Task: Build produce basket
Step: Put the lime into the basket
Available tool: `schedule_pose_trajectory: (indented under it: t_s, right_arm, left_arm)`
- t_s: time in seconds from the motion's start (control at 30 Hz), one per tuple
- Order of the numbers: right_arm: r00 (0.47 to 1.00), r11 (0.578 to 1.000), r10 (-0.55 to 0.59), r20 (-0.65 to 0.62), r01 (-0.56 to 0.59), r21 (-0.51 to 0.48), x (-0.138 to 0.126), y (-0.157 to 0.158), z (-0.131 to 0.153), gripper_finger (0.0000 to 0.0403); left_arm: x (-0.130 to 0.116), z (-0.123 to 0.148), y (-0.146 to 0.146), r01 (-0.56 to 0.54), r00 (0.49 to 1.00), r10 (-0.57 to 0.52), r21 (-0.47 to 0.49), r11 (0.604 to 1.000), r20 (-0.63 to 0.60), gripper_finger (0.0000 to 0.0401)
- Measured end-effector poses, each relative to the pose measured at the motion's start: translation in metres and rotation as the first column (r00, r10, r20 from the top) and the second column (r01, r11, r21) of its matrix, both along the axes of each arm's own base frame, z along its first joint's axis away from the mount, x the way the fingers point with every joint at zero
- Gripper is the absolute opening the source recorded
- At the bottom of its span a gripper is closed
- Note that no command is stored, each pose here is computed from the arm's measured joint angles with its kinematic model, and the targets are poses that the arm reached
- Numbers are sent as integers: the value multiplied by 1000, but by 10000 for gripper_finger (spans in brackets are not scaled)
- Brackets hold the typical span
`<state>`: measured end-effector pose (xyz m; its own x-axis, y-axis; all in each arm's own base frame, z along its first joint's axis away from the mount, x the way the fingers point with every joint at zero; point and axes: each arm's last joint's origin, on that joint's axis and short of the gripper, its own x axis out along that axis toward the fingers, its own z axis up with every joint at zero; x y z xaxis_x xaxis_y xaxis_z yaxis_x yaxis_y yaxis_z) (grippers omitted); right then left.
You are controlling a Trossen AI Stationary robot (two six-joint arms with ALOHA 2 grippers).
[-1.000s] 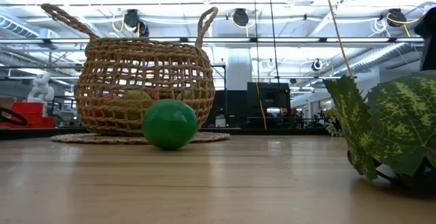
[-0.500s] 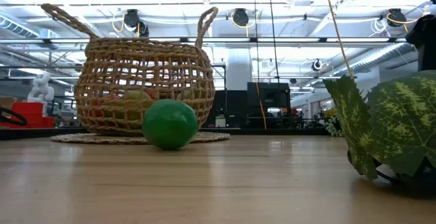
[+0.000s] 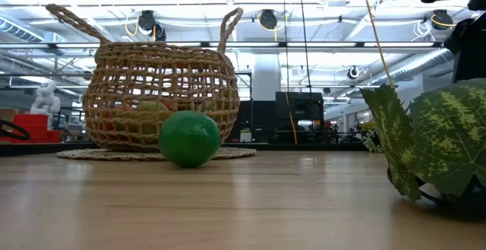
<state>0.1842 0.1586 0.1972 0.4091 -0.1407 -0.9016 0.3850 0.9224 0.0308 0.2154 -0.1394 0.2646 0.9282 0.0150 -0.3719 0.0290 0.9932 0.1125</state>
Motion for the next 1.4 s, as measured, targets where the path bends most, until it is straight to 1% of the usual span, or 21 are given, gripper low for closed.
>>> schedule_pose_trajectory:
  t_s: [0.17,0.33,0.47,0.57,0.67,1.07,1.17,1.33,1.4]
  right_arm:
    - [1000,1000,-3,0,3,1,0,-2,-5,381]
    - [1000,1000,-8,11,8,1,-4,-7,-24,381]
    - [1000,999,-29,7,28,30,-6,-12,-36,380]
    - [1000,998,-22,-16,23,61,-8,-16,-46,378]
    - [1000,997,-27,-15,28,68,-9,-20,-53,377]
    - [999,998,-40,-14,41,56,-8,-23,-54,376]
    - [999,998,-42,-13,43,56,-8,-23,-54,359]
    - [999,997,-42,-11,43,59,-8,-23,-54,298]
    - [999,997,-42,-5,42,65,-8,-23,-54,286]
  left_arm:
    - [0,0,0,2,1000,-2,4,1000,0,127]
    - [0,0,0,1,1000,-1,4,1000,-1,127]
    - [0,0,0,1,1000,-1,4,1000,0,127]
    - [0,0,0,1,1000,-1,3,1000,1,127]
    - [0,0,0,1,1000,-1,3,1000,1,127]
    - [0,0,0,4,1000,-4,12,1000,0,127]
    - [0,0,0,5,1000,-5,12,1000,0,127]
    - [0,0,0,5,1000,-5,12,1000,0,127]
    - [0,0,0,5,1000,-5,12,1000,0,127]
